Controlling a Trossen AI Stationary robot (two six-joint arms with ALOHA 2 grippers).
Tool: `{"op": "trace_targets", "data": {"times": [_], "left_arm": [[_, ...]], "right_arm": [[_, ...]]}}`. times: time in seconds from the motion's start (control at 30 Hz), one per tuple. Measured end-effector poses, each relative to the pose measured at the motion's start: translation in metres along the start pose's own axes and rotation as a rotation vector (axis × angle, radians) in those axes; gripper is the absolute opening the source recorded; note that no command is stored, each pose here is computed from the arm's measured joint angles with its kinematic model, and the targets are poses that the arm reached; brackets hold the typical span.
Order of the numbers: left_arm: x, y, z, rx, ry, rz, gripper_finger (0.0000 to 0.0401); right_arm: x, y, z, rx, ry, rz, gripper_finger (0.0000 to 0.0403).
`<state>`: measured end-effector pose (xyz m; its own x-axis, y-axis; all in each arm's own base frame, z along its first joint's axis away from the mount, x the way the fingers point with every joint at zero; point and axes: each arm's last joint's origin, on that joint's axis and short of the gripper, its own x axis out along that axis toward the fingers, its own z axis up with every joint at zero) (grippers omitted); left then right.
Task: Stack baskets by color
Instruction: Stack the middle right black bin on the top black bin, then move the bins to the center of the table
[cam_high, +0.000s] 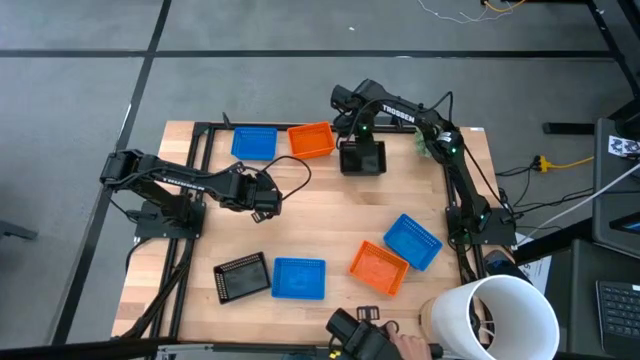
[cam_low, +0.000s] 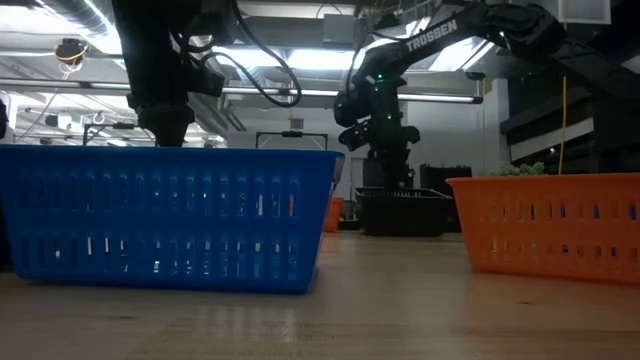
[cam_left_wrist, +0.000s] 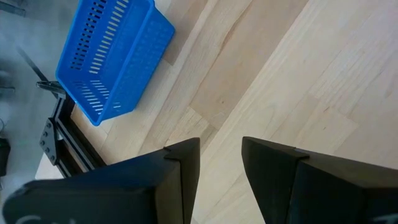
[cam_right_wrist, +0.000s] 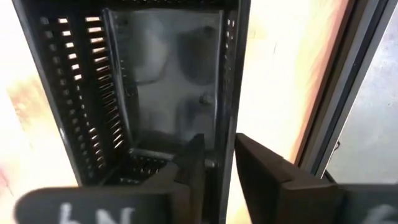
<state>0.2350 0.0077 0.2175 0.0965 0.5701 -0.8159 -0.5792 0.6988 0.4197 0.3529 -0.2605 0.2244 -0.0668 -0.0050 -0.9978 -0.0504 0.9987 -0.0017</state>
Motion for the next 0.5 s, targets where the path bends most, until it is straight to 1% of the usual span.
{"op": "trace_targets", "data": {"times": [0.07,0.17,0.23,0.3,0.37,0.43,0.47,0.5], "left_arm": [[0.000,0.000,0.000,0.000,0.000,0.000,0.0112],[0.000,0.000,0.000,0.000,0.000,0.000,0.0112],[0.000,0.000,0.000,0.000,0.000,0.000,0.0112],[0.000,0.000,0.000,-0.001,-0.001,0.000,0.0112],[0.000,0.000,0.000,-0.001,-0.002,-0.002,0.0112],[0.000,0.000,0.000,-0.002,0.003,-0.010,0.0112],[0.000,-0.001,0.000,-0.002,0.011,-0.021,0.0112],[0.000,-0.001,0.000,-0.002,0.018,-0.032,0.0112]], "right_arm": [[0.000,0.000,-0.001,-0.001,0.023,-0.009,0.0106],[0.000,0.002,-0.003,-0.002,0.064,-0.031,0.0113],[-0.004,0.004,-0.001,0.033,0.071,-0.042,0.0114],[-0.012,0.009,0.000,0.098,0.063,-0.023,0.0115],[-0.021,0.018,0.003,0.184,0.031,0.034,0.0114],[-0.029,0.027,0.010,0.285,-0.047,0.109,0.0112],[-0.034,0.033,0.011,0.315,-0.082,0.161,0.0111],[-0.041,0.040,0.011,0.314,-0.111,0.215,0.0110]]}}
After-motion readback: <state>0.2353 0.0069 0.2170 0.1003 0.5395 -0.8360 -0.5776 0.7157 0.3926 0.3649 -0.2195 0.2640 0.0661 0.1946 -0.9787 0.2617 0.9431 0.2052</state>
